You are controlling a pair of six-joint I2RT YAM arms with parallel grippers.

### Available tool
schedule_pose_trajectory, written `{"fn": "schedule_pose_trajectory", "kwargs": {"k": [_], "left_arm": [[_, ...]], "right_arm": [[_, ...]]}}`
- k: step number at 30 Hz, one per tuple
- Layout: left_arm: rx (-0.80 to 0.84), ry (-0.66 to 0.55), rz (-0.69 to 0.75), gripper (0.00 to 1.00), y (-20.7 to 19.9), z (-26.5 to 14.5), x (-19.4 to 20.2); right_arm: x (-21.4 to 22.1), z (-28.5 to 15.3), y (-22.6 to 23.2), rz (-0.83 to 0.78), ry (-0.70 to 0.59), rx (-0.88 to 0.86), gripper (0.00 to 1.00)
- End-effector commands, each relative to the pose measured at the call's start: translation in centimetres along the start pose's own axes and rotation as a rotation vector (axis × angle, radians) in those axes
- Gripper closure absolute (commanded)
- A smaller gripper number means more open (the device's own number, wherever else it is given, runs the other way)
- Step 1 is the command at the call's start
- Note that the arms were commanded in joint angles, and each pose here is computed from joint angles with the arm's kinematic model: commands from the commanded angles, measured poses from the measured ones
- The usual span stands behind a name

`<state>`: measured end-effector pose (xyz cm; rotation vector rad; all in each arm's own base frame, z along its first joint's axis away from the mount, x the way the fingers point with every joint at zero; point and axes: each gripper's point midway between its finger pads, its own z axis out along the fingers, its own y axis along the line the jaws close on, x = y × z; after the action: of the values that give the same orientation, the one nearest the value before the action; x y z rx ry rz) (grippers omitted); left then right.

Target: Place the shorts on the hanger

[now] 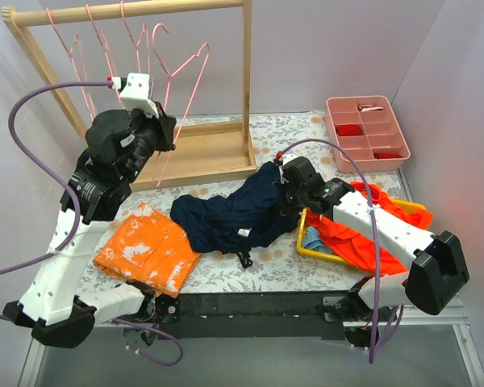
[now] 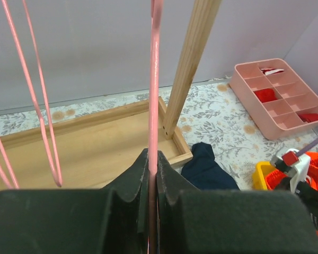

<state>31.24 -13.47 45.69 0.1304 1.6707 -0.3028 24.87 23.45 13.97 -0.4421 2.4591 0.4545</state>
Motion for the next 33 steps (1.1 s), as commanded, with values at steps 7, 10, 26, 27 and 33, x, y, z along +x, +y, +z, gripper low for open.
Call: {"fn": "schedule_pose_trajectory", "kwargs": {"k": [7, 10, 26, 27, 33], "left_arm": [[0.207, 0.119, -0.017, 1.00, -1.9, -5.9, 5.9], [0.302, 0.186, -0.048, 1.00, -3.0, -8.3, 8.9], [0.603, 0.572, -0.228, 1.00, -7.0, -16.0, 19.8], [0.605, 0.575, -0.228, 1.00, -7.0, -16.1, 20.0], [0.594, 0.618, -0.211, 1.00, -7.2, -15.5, 20.9]], "right_arm": [[-1.9, -0.9, -0.1, -0.003, -0.059, 0.017, 0.99], [-2.1, -1.1, -0.4, -0.004, -0.069, 0.031, 0.99], [-4.9, 0.9, -2.3, -0.020, -0.019, 0.159, 0.99], [-5.5, 0.6, -2.2, -0.019, -0.021, 0.161, 0.99], [-6.5, 0.6, -1.9, -0.019, -0.006, 0.167, 0.99]]}}
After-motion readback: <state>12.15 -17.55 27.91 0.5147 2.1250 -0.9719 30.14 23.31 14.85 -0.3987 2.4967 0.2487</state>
